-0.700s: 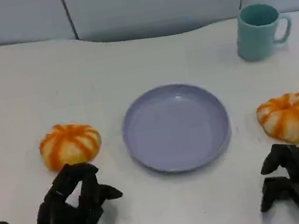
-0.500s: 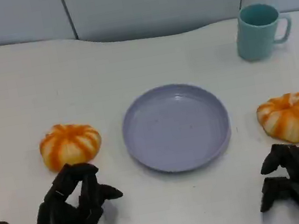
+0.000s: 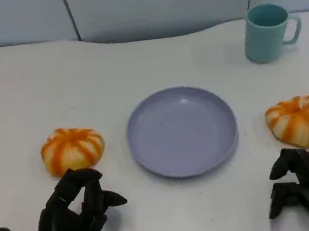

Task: Grasp the bread from the table and place it into the plate.

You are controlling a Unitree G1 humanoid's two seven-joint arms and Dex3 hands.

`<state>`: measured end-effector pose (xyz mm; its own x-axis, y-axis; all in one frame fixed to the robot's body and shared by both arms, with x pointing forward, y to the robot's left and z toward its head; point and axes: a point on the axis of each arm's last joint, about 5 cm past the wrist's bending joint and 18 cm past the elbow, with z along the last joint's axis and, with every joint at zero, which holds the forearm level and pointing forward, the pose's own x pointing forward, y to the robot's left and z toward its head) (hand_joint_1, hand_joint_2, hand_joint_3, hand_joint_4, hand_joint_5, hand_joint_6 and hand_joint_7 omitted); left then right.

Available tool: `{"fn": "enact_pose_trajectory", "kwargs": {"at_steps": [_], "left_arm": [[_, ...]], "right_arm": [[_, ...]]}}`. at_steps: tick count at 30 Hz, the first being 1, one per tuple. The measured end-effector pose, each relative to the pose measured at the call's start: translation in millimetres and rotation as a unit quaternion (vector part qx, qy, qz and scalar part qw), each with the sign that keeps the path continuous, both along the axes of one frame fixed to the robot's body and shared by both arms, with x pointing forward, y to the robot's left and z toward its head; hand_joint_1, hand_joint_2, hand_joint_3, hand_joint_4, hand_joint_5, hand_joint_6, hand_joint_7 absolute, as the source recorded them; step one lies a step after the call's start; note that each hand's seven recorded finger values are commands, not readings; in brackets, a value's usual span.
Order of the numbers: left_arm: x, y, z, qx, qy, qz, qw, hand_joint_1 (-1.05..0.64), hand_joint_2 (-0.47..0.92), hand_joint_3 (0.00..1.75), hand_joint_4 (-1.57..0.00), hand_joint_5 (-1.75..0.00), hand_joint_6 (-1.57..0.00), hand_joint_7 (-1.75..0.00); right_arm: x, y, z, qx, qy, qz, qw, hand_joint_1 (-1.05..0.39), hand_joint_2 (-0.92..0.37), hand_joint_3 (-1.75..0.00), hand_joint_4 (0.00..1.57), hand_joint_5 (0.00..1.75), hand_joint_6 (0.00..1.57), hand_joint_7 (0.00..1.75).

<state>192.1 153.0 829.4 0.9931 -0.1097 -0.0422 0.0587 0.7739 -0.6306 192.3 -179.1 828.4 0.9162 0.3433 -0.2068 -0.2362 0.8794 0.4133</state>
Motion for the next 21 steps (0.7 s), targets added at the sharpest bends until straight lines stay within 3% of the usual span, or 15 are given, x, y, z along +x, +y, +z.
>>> {"fn": "enact_pose_trajectory", "kwargs": {"at_steps": [13, 16, 17, 19, 21], "left_arm": [[-0.1, 0.7, -0.1, -0.003, -0.002, 0.001, 1.0, -0.43, 0.54, 0.84, -0.7, -1.54, -0.66, -1.34], [0.1, 0.9, 0.1, 0.018, -0.012, 0.001, 1.0, -0.44, 0.59, 0.82, -0.66, -1.49, -0.62, -1.31], [0.1, 1.5, 0.1, 0.028, -0.019, 0.0, 0.999, -0.45, 0.66, 0.71, -0.66, -1.36, -0.66, -1.07], [-0.1, 2.7, 0.2, 0.059, -0.04, 0.002, 0.997, -0.45, 0.73, 0.6, -0.67, -1.27, -0.71, -0.88], [0.5, 3.7, 0.8, 0.088, -0.064, 0.003, 0.994, -0.42, 0.85, 0.33, -0.64, -1.05, -0.75, -0.44]], "right_arm": [[0.0, 0.0, 0.0, 0.0, -0.001, 0.0, 1.0, -0.41, -0.92, -0.42, 1.25, 1.05, 1.13, 1.01], [0.0, 0.1, 0.0, 0.0, -0.001, 0.0, 1.0, -0.41, -0.92, -0.42, 1.25, 1.06, 1.14, 1.01], [0.0, 0.2, 0.0, 0.0, -0.001, -0.001, 1.0, -0.42, -0.92, -0.42, 1.25, 1.06, 1.14, 1.01], [0.1, 0.6, -0.1, 0.0, -0.001, -0.002, 1.0, -0.42, -0.92, -0.42, 1.25, 1.06, 1.15, 1.01], [0.5, 1.2, -0.3, 0.001, -0.001, -0.002, 1.0, -0.43, -0.92, -0.42, 1.25, 1.05, 1.15, 1.0]]}}
